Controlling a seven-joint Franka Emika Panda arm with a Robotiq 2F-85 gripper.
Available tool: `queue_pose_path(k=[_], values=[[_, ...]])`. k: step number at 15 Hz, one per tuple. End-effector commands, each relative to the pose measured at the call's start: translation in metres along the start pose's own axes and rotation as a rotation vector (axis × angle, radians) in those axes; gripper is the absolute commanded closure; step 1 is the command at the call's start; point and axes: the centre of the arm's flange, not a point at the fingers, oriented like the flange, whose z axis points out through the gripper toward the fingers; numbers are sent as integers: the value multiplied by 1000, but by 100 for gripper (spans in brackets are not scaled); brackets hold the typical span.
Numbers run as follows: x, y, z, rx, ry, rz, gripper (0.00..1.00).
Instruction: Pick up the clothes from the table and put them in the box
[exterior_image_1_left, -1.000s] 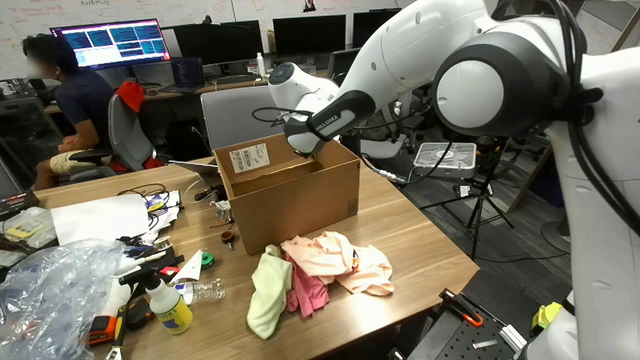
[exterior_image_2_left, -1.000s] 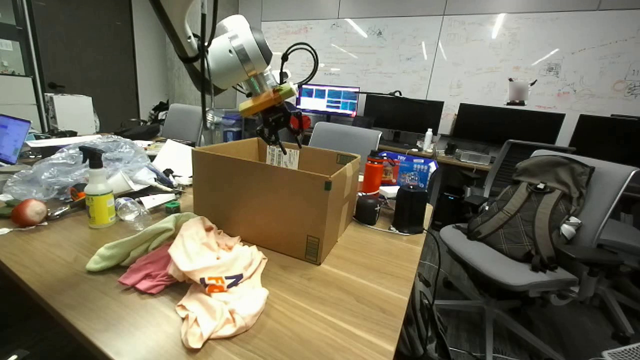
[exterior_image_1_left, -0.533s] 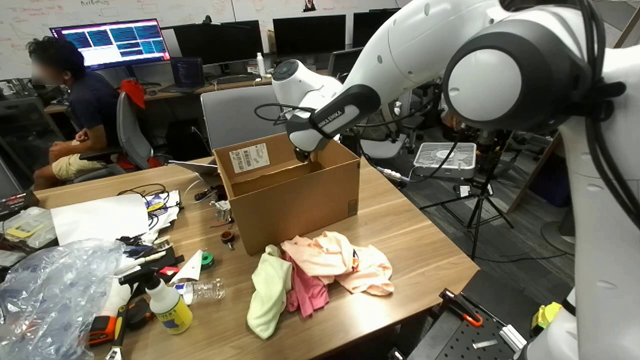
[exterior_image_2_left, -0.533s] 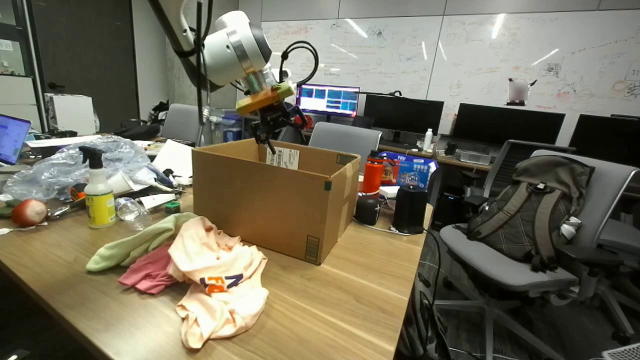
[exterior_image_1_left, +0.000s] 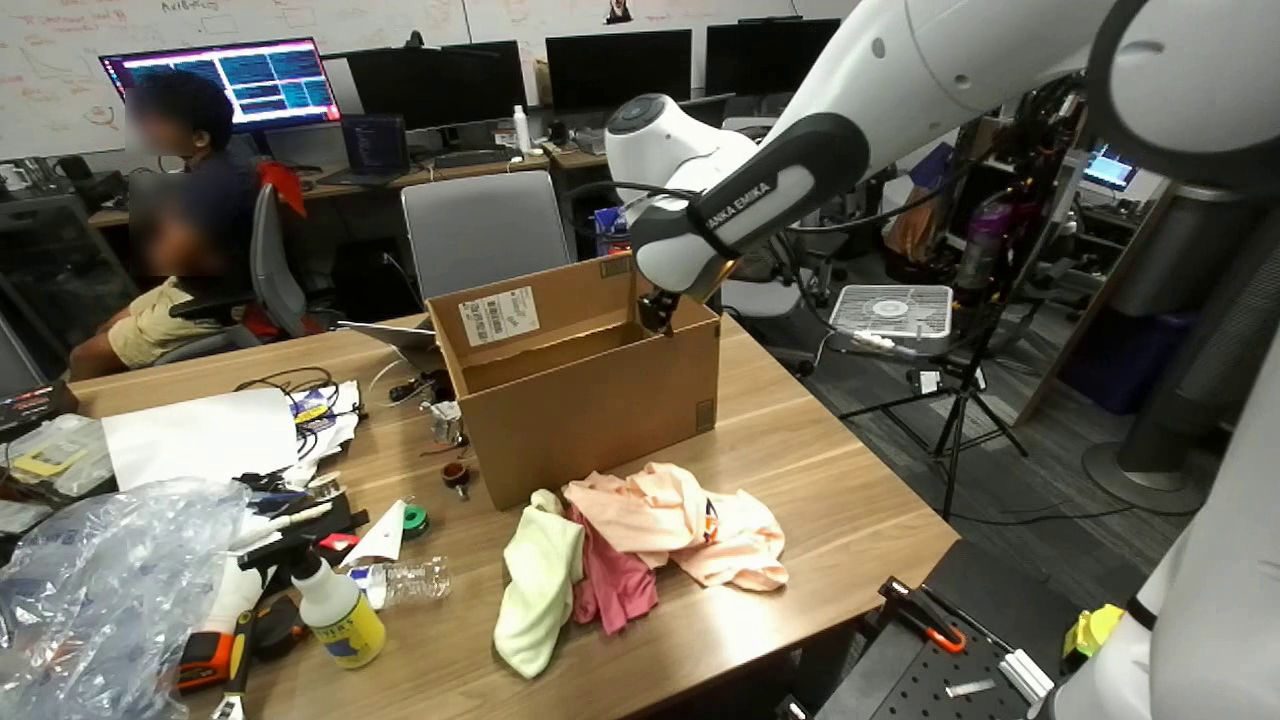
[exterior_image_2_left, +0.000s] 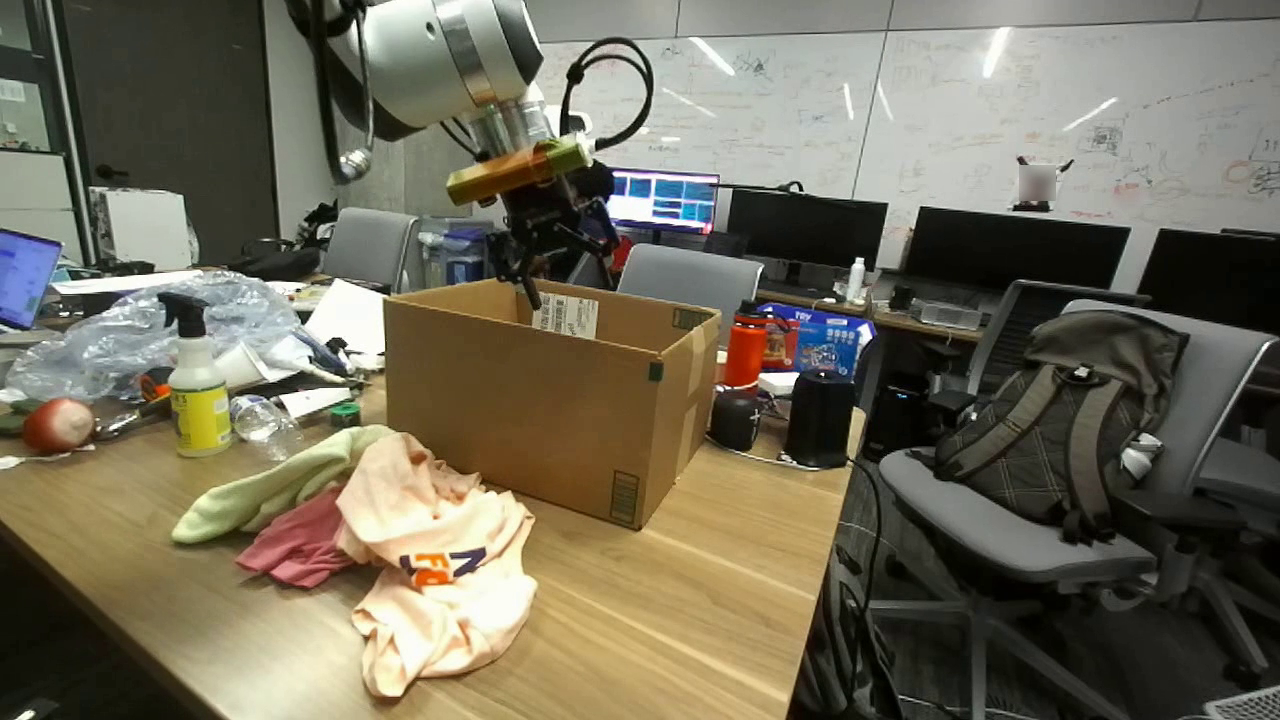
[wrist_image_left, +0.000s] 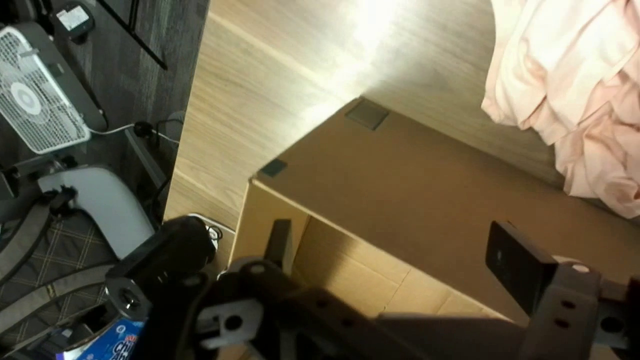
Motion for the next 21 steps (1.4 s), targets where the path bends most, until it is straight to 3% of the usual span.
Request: queue_pose_path(k=[1, 5, 8, 13, 16, 21], values=[[-71, 8, -19, 66, -41, 29, 0], [-114, 1, -15, 153, -110, 50, 0], [-137, -15, -6, 267, -160, 38, 0], [-155, -49, 16, 436, -203, -16, 0], [-159, -71, 31, 502, -214, -69, 0], [-164, -117, 48, 533, -212, -189, 0]])
